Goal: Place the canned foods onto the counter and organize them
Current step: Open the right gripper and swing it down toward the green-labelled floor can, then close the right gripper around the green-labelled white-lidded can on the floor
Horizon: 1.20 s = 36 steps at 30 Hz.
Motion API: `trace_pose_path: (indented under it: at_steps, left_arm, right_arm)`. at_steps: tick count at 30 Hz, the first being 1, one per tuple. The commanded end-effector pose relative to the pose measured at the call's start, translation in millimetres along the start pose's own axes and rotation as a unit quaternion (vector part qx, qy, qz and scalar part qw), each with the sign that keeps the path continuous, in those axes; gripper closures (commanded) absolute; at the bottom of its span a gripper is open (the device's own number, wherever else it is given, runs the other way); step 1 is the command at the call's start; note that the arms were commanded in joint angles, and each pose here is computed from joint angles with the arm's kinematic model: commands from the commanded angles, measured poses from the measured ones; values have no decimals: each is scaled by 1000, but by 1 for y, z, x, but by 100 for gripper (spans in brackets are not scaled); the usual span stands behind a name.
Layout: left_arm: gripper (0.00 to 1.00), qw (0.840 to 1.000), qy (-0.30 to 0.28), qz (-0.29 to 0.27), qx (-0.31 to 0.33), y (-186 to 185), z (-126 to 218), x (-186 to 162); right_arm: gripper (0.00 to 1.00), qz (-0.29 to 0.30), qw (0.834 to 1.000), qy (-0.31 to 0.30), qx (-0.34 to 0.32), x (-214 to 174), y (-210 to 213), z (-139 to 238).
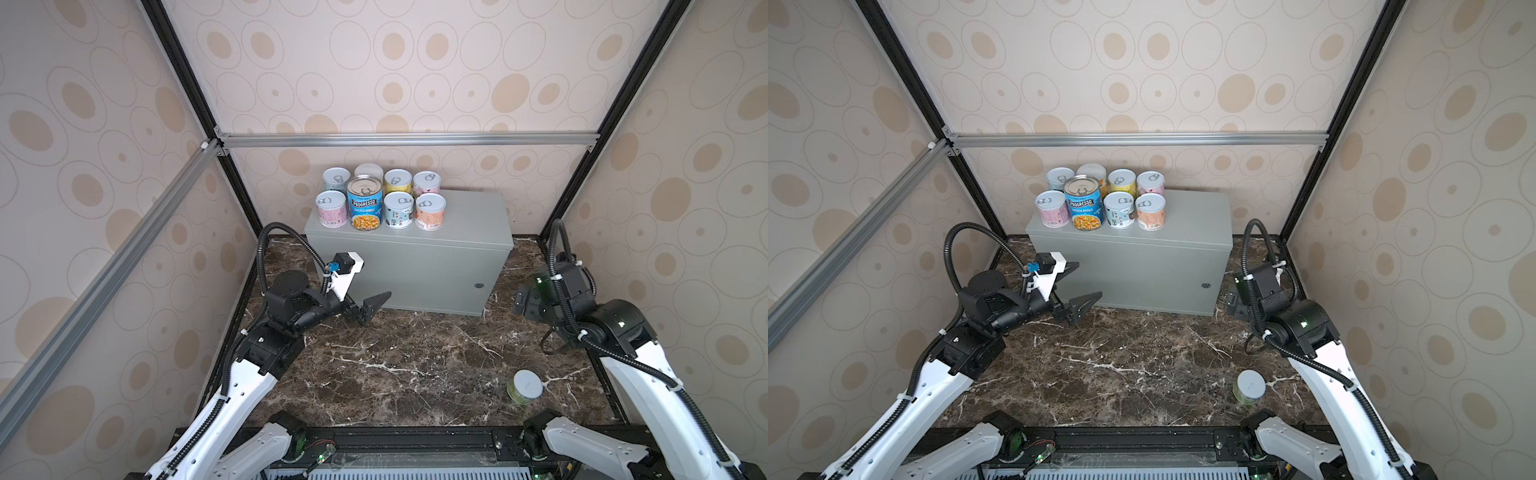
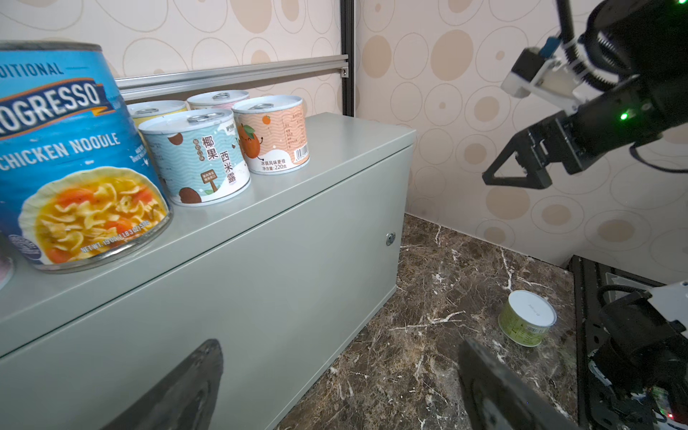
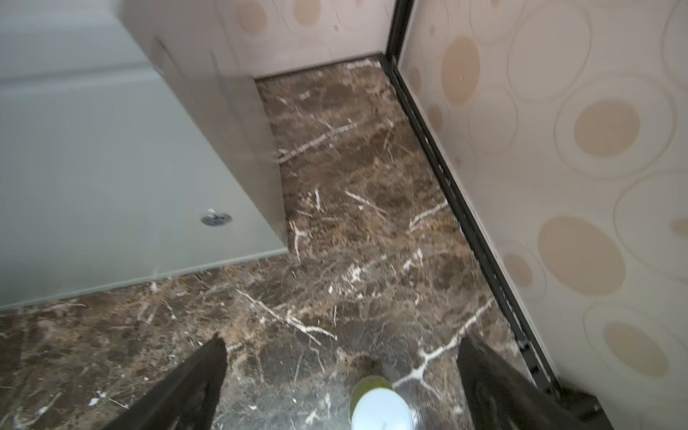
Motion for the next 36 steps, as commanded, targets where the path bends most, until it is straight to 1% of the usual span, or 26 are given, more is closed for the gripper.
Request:
trace_pose_path:
  at_steps: [1, 5, 8, 12, 15, 18, 21, 24, 27, 33, 35, 36]
  left_arm:
    - [2, 999, -31, -12, -13, -8, 8, 11]
    - [2, 999, -33, -12, -14, -8, 9, 9]
    - [2, 999, -33, -12, -14, -8, 8, 9]
    - [2, 999, -31, -9, -17, -8, 6, 7]
    - [2, 999, -29, -5, -19, -8, 5, 6]
    - [2, 999, -27, -6, -18, -7, 5, 5]
    - [2, 1000, -24, -6, -13, -6, 4, 4]
    - [2, 1000, -22, -7, -12, -5, 2, 3]
    - [2, 1000, -19, -7, -11, -4, 0, 1]
    - [2, 1000, -14, -6, -10, -3, -1, 0]
    - [2, 1000, -13, -6, -8, -2, -1, -1]
    - [2, 1000, -14, -7, -7, -2, -1, -1]
  right_arm:
    - [0, -95, 993, 55, -45, -34, -17, -9]
    - [0, -178, 978, 100, -49, -78, -22, -29]
    - [0, -217, 965, 137, -47, -112, -22, -48]
    - [0, -218, 957, 178, -66, -138, -18, -68]
    - [0, -214, 950, 218, -63, -153, -8, -87]
    - [0, -231, 936, 256, -64, -169, -5, -105]
    - [0, -252, 926, 274, -56, -180, -4, -121]
    - [0, -259, 922, 278, -72, -184, -9, -129]
    - [0, -250, 924, 276, -92, -184, -12, -133]
    - [1, -242, 922, 290, -85, -187, -7, -142]
    - [5, -237, 923, 294, -76, -186, -4, -145]
    - [10, -233, 926, 293, -60, -184, 0, -147]
Point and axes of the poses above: each gripper's point midway between its finger pads, its own z axis back along the fingers, its own y axis along the line the jaws close on, x = y × z, the point moved 7 cm from there along z, back along the fingers, and after that the axes turned 4 degrees about z, right-handed, at the moved point
